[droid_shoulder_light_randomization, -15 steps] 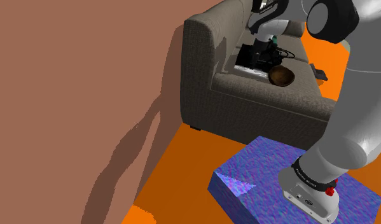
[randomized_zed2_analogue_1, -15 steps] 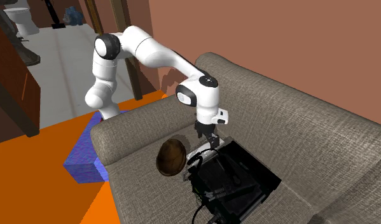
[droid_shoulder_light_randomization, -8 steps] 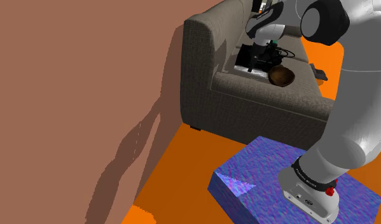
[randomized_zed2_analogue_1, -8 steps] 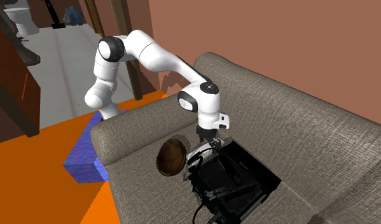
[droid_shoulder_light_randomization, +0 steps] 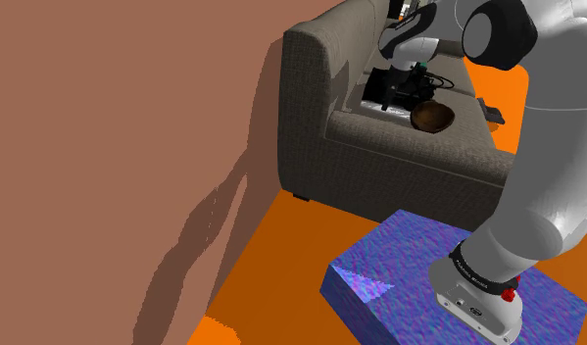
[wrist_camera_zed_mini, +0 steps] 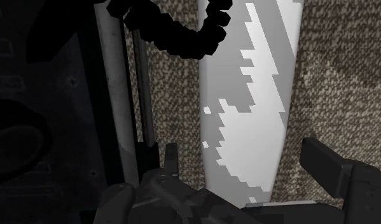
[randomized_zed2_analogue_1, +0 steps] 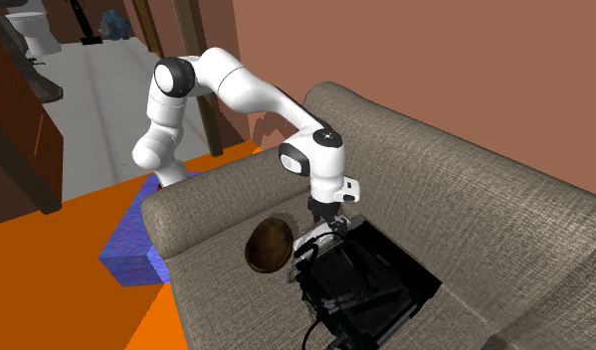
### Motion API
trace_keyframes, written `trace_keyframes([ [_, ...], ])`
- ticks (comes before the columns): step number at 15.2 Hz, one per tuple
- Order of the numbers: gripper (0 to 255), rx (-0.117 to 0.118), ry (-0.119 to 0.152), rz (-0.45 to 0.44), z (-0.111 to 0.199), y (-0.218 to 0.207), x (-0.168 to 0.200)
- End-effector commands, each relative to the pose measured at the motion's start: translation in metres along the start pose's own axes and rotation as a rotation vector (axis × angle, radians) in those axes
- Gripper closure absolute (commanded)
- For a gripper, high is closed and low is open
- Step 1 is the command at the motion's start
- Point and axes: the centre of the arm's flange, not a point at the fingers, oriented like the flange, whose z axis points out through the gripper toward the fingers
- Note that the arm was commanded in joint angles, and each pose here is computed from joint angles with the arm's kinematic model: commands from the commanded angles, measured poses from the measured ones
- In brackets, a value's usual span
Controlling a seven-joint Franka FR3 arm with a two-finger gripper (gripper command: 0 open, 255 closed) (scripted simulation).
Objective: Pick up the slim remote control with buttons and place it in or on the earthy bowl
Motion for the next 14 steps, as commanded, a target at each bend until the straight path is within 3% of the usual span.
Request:
trace_keyframes([
  [1, 255, 0.02, -0.019, -0.001, 0.017, -0.002, -0.001],
  [9, 255, 0.019, -0.02, -0.001, -0.001, -0.01, 0.001],
  [10, 255, 0.01, -0.016, -0.001, -0.004, -0.009, 0.001],
  [11, 0, 0.01, -0.016, -0.001, -0.004, -0.009, 0.001],
  [13, 0, 0.043, -0.05, -0.031, -0.019, 0.0, -0.014],
  [14, 0, 0.043, -0.05, -0.031, -0.014, 0.0, -0.014],
])
